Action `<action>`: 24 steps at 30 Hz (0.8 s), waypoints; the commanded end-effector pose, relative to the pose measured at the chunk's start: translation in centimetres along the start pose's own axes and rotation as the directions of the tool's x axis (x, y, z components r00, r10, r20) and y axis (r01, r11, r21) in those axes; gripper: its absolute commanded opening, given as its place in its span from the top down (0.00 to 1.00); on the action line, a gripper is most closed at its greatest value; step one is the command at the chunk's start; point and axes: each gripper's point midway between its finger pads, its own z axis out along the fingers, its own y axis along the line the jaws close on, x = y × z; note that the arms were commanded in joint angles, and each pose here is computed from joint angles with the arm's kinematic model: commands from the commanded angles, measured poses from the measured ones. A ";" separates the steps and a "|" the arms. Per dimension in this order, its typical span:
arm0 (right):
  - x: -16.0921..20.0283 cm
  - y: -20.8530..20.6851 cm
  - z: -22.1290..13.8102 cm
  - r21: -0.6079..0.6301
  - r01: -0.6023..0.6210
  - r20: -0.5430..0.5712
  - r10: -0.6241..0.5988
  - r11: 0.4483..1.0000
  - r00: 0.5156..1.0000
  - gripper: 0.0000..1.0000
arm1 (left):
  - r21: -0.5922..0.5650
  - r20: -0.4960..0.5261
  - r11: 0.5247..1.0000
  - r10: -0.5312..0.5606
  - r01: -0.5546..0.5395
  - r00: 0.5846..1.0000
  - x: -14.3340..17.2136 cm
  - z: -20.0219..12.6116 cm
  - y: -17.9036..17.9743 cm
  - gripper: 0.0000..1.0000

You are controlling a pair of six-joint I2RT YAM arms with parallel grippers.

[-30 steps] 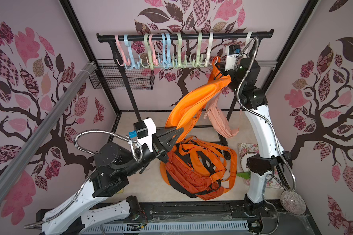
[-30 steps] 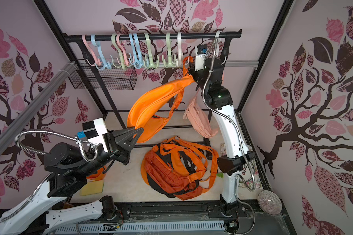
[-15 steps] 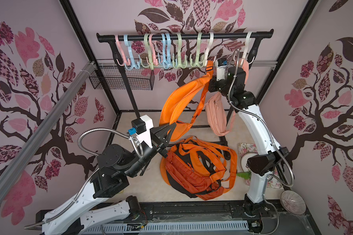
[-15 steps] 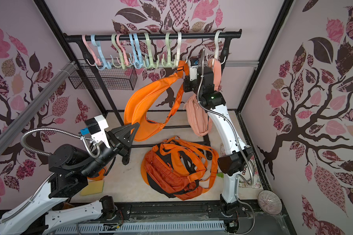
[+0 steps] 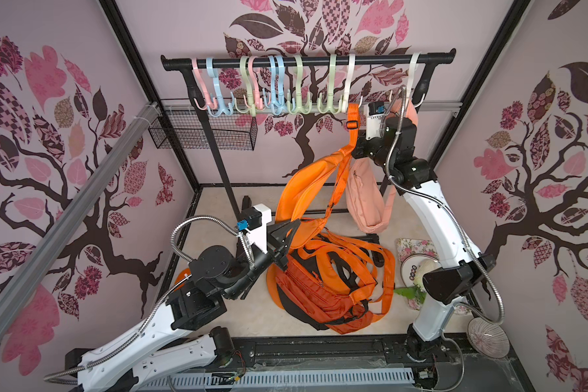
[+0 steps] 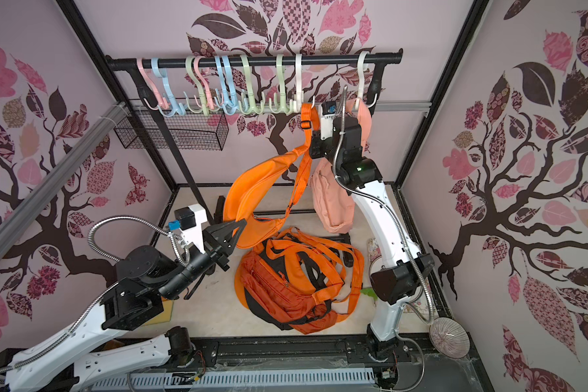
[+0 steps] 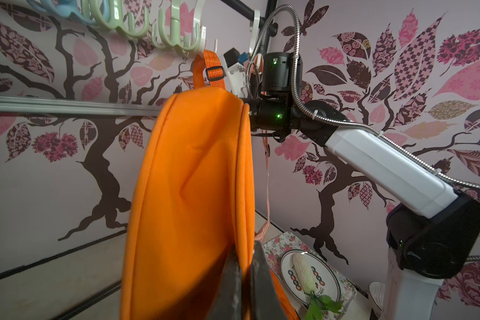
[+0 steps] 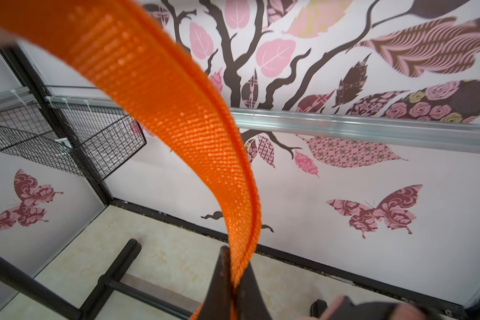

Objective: Hang the bag on a hook
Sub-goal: Hang the bag on the hook.

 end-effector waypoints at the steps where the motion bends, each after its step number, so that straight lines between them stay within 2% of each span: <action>1: -3.6 -1.9 -3.3 0.099 -0.017 0.101 0.007 0.995 0.995 1.00 | 0.018 -0.029 0.999 -0.046 0.046 0.999 1.9 0.8 -0.4 1.00; 10: -3.0 -6.4 -7.9 0.342 -0.034 0.151 -0.020 0.939 0.988 1.00 | 0.065 -0.092 0.996 -0.062 0.068 0.994 4.5 4.0 -2.0 1.00; 14: -3.4 -7.5 -9.5 0.394 -0.043 0.173 -0.028 0.918 0.985 1.00 | 0.080 -0.107 0.994 -0.069 0.077 0.992 5.3 5.1 -2.5 1.00; 19: -3.7 -7.1 -10.0 0.370 -0.036 0.175 -0.031 0.929 0.984 1.00 | 0.091 -0.114 0.991 -0.085 0.096 0.990 5.8 5.9 -2.8 1.00; 24: -3.3 -6.9 -10.6 0.351 -0.044 0.168 -0.017 0.935 0.986 0.88 | 0.076 -0.138 0.991 -0.099 0.110 0.986 6.9 5.9 -2.3 1.00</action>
